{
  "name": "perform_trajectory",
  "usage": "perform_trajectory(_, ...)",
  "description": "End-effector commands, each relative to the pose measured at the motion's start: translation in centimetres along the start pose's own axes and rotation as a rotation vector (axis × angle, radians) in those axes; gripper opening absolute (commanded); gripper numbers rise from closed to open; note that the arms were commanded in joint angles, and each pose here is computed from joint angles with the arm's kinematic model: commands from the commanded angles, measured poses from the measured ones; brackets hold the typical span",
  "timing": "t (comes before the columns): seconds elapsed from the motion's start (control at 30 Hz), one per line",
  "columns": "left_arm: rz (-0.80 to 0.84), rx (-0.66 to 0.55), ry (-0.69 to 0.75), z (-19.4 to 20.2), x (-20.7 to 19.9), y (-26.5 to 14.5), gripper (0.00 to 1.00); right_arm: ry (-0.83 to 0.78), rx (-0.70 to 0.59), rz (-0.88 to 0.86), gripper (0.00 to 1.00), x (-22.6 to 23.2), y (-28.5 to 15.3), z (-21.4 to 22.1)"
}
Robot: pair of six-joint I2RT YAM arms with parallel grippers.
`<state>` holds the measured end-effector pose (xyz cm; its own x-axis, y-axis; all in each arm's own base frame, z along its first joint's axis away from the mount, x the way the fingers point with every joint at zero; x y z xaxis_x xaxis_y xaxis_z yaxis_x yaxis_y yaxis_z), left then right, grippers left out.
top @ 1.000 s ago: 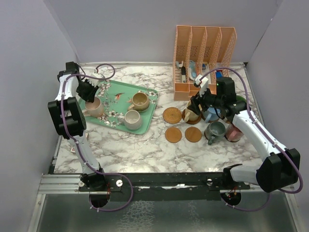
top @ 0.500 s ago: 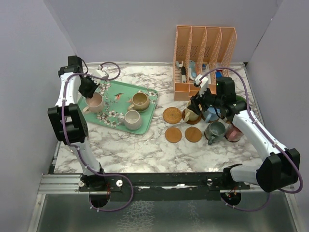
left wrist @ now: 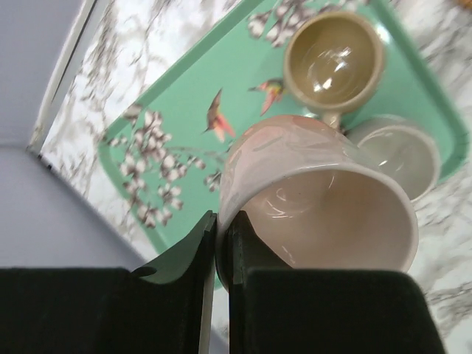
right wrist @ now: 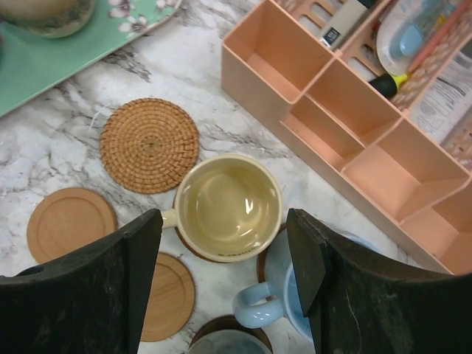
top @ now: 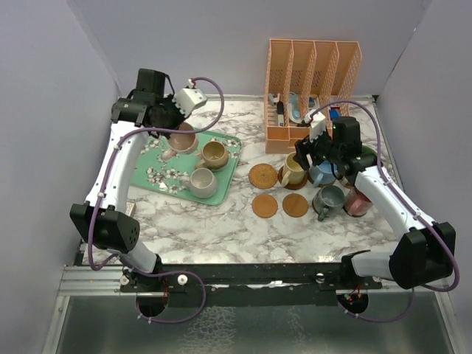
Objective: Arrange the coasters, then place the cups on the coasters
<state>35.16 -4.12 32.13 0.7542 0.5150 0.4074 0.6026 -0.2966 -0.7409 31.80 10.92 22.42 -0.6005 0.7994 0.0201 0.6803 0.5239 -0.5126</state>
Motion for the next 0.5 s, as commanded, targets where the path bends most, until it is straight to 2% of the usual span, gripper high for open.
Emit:
perform_trajectory(0.0, -0.001, -0.158, -0.098, -5.6, -2.6, -1.6, 0.00, 0.062, -0.029, 0.149, 0.70, -2.6, -0.3, -0.4)
perform_trajectory(0.47, 0.188, -0.298, -0.148, -15.4, -15.0, 3.1, 0.00, 0.217, -0.092, 0.353, 0.72, -9.3, -4.4, 0.8)
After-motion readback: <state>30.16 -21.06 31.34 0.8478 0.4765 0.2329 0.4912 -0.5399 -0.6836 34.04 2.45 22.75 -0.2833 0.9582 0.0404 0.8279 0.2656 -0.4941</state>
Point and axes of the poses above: each gripper's point midway between its finger pads, its own y axis out along the fingers, its own x axis along the line the jaws close on, z = x × y, the point moved 6 cm from there along -y, back along the fingers, and after that the axes turned 8 degrees about y, right-handed, at the moved point
